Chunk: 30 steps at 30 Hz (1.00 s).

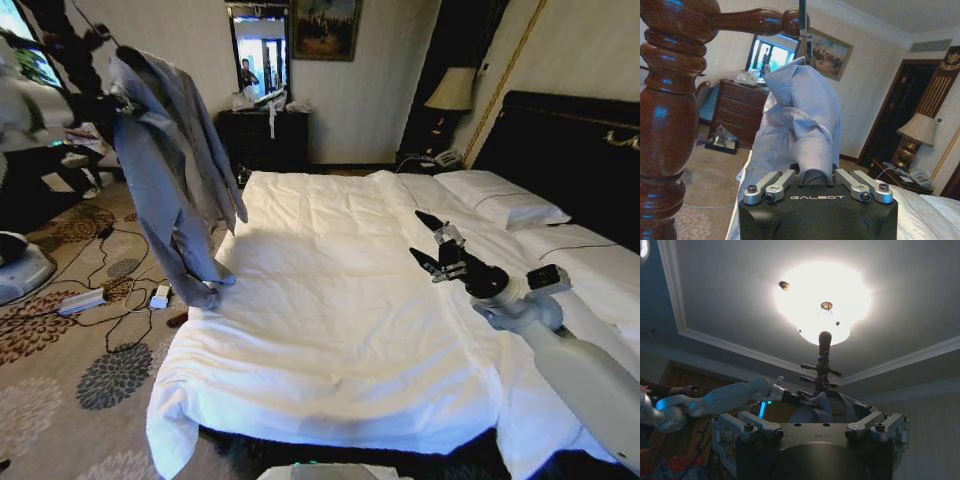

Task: Pick up the clothes from the bed and hang them on the clothes hanger.

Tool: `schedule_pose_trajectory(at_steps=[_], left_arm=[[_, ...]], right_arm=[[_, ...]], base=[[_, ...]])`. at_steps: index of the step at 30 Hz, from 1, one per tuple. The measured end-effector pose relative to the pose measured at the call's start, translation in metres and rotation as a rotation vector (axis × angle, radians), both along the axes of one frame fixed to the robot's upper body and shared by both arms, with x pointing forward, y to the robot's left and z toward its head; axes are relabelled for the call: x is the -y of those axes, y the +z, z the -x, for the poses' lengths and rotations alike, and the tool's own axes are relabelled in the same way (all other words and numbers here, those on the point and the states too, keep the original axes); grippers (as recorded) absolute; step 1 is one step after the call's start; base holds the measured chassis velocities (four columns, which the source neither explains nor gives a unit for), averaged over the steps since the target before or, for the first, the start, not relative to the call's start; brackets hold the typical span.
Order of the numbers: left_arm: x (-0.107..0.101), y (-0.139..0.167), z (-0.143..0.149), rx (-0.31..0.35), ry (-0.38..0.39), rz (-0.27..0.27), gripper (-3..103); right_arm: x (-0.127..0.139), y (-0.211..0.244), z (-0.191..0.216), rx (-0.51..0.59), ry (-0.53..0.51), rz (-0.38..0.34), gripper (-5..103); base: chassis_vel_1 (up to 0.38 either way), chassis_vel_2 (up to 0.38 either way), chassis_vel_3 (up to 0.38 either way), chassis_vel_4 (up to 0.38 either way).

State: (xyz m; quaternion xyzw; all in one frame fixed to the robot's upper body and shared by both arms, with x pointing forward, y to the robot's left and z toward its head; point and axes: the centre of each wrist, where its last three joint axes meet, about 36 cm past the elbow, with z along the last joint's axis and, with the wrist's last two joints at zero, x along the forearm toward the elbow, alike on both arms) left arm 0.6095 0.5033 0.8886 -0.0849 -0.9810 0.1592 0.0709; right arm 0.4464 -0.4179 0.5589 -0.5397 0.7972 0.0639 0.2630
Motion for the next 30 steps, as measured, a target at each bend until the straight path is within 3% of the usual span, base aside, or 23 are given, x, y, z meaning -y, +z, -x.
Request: schedule_pose_trajectory(at_steps=[11,30], left_arm=[[-0.002,-0.009,-0.013,-0.028,0.044,0.004,18],[-0.005,-0.039,-0.010,-0.063,0.033,-0.010,18]], right_arm=[[0.007,-0.006,-0.002,0.000,-0.009,0.008,100],[0.003,-0.017,0.001,-0.011,-0.005,0.011,100]], base=[[0.000,0.000,0.000,0.000],[0.000,0.000,0.000,0.000]])
